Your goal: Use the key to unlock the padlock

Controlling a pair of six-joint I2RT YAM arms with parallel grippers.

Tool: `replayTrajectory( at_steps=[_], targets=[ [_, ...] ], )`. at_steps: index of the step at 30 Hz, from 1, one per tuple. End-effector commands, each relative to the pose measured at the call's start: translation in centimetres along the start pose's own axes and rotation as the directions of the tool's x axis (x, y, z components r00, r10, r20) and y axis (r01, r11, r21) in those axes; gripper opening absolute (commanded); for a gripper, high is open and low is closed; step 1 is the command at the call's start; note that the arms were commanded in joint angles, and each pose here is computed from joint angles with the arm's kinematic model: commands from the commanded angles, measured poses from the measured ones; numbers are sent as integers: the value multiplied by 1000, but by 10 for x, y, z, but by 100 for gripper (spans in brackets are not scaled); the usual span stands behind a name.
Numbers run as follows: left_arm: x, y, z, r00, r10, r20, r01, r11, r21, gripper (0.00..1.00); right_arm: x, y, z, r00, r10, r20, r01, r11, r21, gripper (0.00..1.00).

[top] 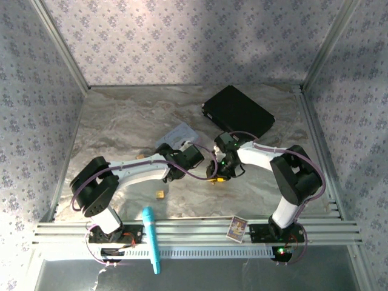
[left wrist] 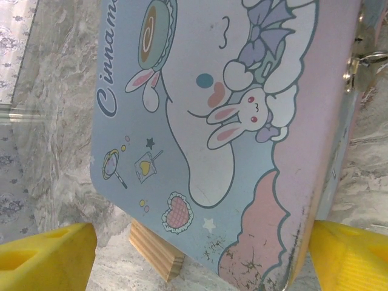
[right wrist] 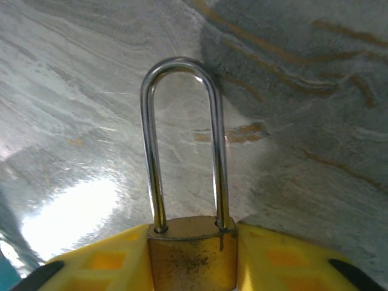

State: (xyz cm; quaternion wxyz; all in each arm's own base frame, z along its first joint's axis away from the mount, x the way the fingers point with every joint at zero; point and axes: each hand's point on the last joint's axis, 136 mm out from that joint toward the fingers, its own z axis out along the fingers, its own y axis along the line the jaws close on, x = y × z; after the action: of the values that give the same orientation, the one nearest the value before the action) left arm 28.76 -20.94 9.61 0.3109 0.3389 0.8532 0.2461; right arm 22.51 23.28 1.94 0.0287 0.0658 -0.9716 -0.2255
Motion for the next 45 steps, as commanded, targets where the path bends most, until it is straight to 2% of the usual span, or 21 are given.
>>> replayTrajectory(
  at_steps=[1, 7, 12, 14, 17, 19, 20, 21, 23, 26, 29, 31, 33, 36, 38, 41, 44, 45],
  targets=[
    [5, 9, 0, 1000, -4, -15, 3, 998, -56, 91, 35, -55, -1, 992, 98, -79, -74, 963, 259, 45],
    [5, 11, -1, 1000, 2, -27, -4, 997, -73, 92, 27, -40, -10, 994, 100, -40, -91, 979, 184, 47],
    [10, 20, 3, 998, -10, -54, 4, 994, -113, 94, 23, -28, -16, 993, 115, 0, -114, 991, 68, 47],
    [9, 25, 2, 998, -38, -45, 33, 993, -114, 94, 13, -23, -25, 994, 86, 64, -89, 995, 39, 48],
    [3, 32, -1, 997, -77, -12, 76, 992, -98, 95, -1, -14, -50, 984, 34, 176, -38, 999, 17, 58],
    [-7, 35, -8, 994, -104, 32, 106, 992, -75, 95, -11, -9, -71, 964, -6, 265, 0, 1000, 22, 71],
    [-12, 36, -12, 991, -124, 55, 127, 990, -56, 96, -16, -9, -83, 949, -23, 313, 11, 999, 39, 87],
    [-17, 40, -17, 986, -146, 77, 150, 988, -43, 97, -21, -10, -97, 930, -43, 366, 22, 998, 61, 99],
    [-20, 50, -24, 973, -205, 105, 207, 978, -15, 97, -31, -14, -124, 886, -70, 458, 22, 994, 110, 99],
    [-22, 68, -38, 929, -330, 168, 322, 944, 70, 99, -40, -22, -166, 803, -115, 585, 15, 985, 174, 99],
    [-18, 100, -54, 825, -514, 236, 491, 858, 154, 100, -46, -35, -203, 707, -165, 688, -1, 972, 234, 99],
    [-21, 106, -65, 778, -559, 287, 503, 827, 251, 100, -47, -48, -218, 657, -123, 744, -63, 974, 216, 99],
    [-17, 122, -67, 731, -606, 315, 549, 796, 257, 100, -48, -65, -228, 626, -104, 773, -111, 969, 220, 99],
    [2, 149, -54, 673, -677, 298, 650, 734, 198, 100, -48, -97, -237, 608, -29, 793, -218, 955, 202, 99],
    [27, 174, -35, 609, -740, 284, 752, 653, 88, 100, -52, -121, -239, 592, -2, 806, -280, 937, 208, 99],
    [53, 199, -10, 566, -764, 309, 811, 584, -39, 100, -61, -165, -241, 544, -77, 836, -356, 880, 313, 99],
    [80, 222, 2, 526, -767, 366, 850, 492, -189, 100, -59, -199, -246, 462, -167, 871, -439, 810, 388, 99],
    [88, 225, 7, 522, -768, 372, 853, 480, -205, 100, -58, -206, -246, 432, -189, 882, -453, 800, 393, 98]
  ],
)
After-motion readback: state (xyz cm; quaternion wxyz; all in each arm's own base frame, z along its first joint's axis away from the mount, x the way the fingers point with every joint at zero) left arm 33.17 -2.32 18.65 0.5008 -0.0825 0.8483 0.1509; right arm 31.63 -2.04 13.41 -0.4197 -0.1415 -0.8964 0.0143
